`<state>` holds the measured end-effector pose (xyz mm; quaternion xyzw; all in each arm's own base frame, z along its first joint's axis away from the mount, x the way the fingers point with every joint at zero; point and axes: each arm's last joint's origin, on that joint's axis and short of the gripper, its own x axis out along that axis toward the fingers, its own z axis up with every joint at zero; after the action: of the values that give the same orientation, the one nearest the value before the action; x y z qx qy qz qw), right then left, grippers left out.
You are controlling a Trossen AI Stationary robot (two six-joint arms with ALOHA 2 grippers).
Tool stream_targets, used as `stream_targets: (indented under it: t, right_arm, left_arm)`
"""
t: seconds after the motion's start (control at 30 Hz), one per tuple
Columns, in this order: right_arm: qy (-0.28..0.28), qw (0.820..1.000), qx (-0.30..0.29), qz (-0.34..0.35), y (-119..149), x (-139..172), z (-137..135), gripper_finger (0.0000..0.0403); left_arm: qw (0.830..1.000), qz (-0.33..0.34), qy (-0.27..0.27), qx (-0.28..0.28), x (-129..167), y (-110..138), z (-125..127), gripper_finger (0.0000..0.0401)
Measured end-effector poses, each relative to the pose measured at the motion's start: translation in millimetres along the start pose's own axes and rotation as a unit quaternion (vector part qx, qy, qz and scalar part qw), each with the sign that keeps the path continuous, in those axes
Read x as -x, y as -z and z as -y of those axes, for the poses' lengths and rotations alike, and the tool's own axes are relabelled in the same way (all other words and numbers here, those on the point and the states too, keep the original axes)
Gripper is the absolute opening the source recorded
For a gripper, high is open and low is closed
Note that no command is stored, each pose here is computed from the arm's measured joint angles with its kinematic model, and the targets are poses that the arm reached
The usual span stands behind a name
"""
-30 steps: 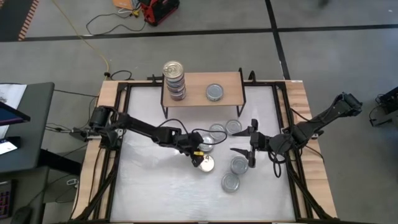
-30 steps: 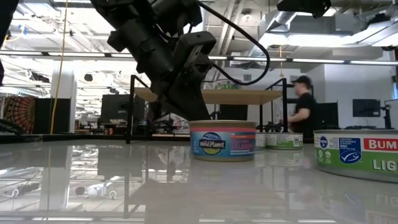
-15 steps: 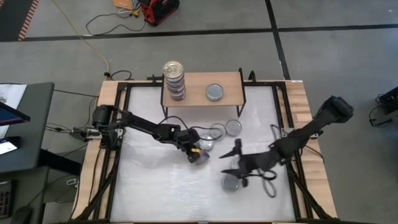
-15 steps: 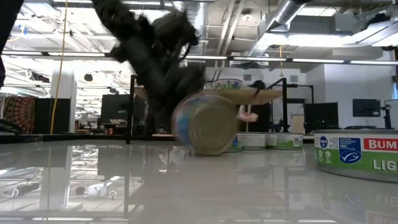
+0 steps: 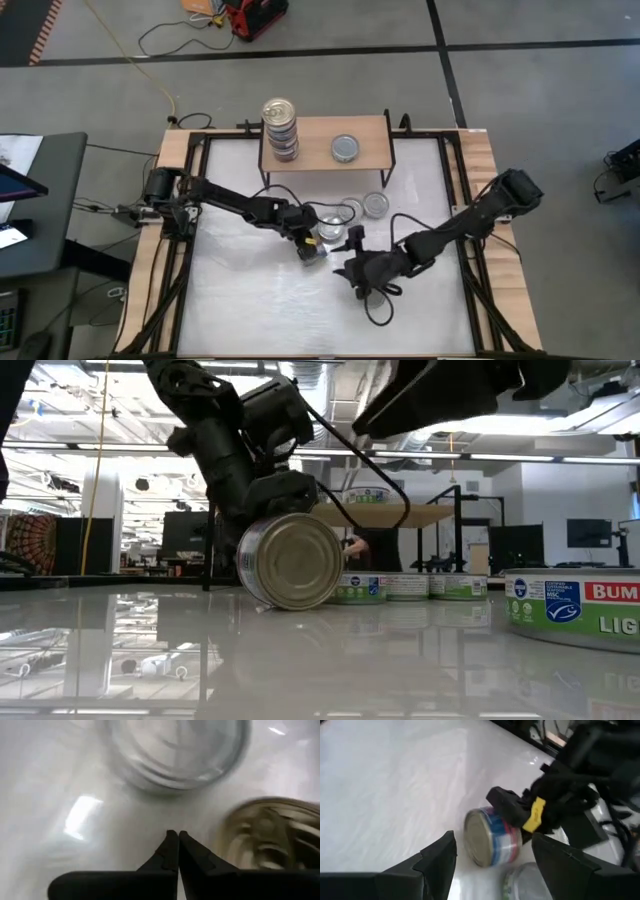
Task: Stack canned seafood by type on shelf
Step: Stack the blue tuna can on top of the blue tuna can
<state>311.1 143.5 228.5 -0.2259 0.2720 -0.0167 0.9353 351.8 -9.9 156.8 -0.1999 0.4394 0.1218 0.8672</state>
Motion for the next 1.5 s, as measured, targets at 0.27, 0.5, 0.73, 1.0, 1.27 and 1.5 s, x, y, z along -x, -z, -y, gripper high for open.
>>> stream_targets:
  t: [0.27, 0.5, 0.73, 1.0, 1.27, 1.5]
  right_arm:
    - [0.018, 0.998, -0.042, 0.044, -18, 52, 22, 0.0292]
    - [0.025, 0.996, -0.071, 0.048, -19, 83, 42, 0.0292]
    - [0.089, 0.993, -0.081, 0.019, -2, 100, 45, 0.0292]
    - [0.107, 0.99, -0.08, 0.033, 0, 114, 45, 0.0292]
    - [0.105, 0.991, -0.078, 0.033, 0, 116, 43, 0.0292]
    - [0.095, 0.992, -0.075, 0.04, -1, 120, 38, 0.0292]
  left_arm:
    - [0.985, 0.145, -0.069, -0.065, 67, -15, 22, 0.0003]
    - [0.974, 0.197, 0.003, -0.109, 104, -7, 55, 0.0082]
    - [0.969, 0.206, 0.05, -0.13, 106, 12, 89, 0.0215]
    - [0.976, 0.178, -0.017, -0.128, 78, 17, 106, 0.03]
    - [0.981, 0.094, -0.099, -0.139, 47, 6, 120, 0.0305]
    - [0.977, 0.022, -0.16, -0.138, 36, 7, 121, 0.0305]
